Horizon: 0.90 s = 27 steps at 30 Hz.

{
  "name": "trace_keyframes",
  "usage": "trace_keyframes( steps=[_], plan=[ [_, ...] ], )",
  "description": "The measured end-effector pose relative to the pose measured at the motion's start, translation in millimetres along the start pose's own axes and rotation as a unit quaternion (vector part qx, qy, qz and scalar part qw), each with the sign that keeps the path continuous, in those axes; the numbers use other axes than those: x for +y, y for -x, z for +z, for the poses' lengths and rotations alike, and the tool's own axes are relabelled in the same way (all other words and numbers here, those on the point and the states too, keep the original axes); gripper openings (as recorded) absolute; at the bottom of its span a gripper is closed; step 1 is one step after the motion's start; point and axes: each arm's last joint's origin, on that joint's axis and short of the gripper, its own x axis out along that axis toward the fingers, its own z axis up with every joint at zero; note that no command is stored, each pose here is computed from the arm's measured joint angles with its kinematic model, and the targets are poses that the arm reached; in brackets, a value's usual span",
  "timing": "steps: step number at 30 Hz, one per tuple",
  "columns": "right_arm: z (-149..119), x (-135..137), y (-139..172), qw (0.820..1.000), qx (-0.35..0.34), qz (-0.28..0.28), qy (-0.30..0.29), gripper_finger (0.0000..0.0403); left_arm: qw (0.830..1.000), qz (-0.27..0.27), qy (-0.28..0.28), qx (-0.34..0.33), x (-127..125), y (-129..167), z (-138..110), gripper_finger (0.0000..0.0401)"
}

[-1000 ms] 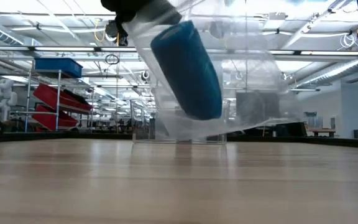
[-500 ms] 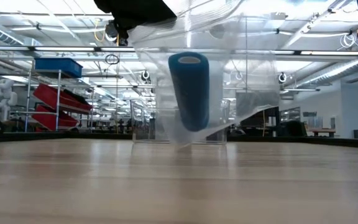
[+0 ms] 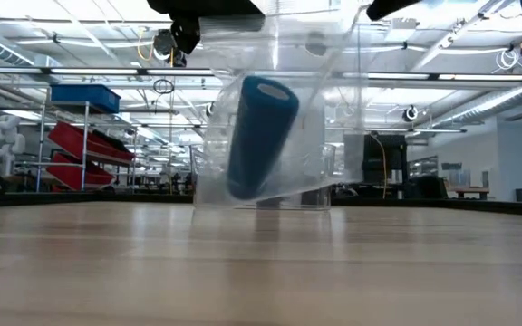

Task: Roll bandage
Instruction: Close the transparent zip bag

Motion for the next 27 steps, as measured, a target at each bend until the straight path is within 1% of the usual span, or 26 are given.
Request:
trace_keyframes(
  steps=[2,5,8,11,15,20,23,27],
  plan=[
    [-0.8,0.9,-0.4,1.000,0.011,0.012,0.013,0.0006,1.000,0.001,-0.001,0.004,0.4,-0.1,-0.8,0.0005],
    [-3.1,4.1,4.1,0.998,0.017,0.030,0.046,0.0029,1.000,0.002,-0.002,0.007,0.3,0.0,-1.4,0.0004],
    [-8.0,10.1,3.0,0.997,0.026,0.051,0.055,0.0066,1.000,0.002,0.003,0.007,0.3,0.0,-1.4,0.0003],
    [-18.6,19.3,-7.6,0.995,0.050,0.065,0.063,0.0110,1.000,0.002,0.010,0.007,0.4,0.0,-1.5,0.0002],
    [-29.8,30.0,-23.2,0.991,0.062,0.044,0.114,0.0180,1.000,0.002,0.010,0.010,0.4,0.0,-1.9,0.0001],
    [-28.1,32.5,-32.5,0.990,0.024,-0.005,0.136,0.0267,1.000,-0.007,0.008,0.019,0.3,0.0,-3.3,0.0001],
    [-21.5,34.8,-35.4,0.991,0.007,0.006,0.131,0.0297,1.000,-0.005,0.007,0.022,0.9,-0.1,-3.9,0.0001],
    [-11.1,41.3,-36.9,0.995,-0.017,0.043,0.086,0.0305,1.000,-0.003,0.007,0.023,1.1,-0.1,-4.1,0.0001]
  ],
)
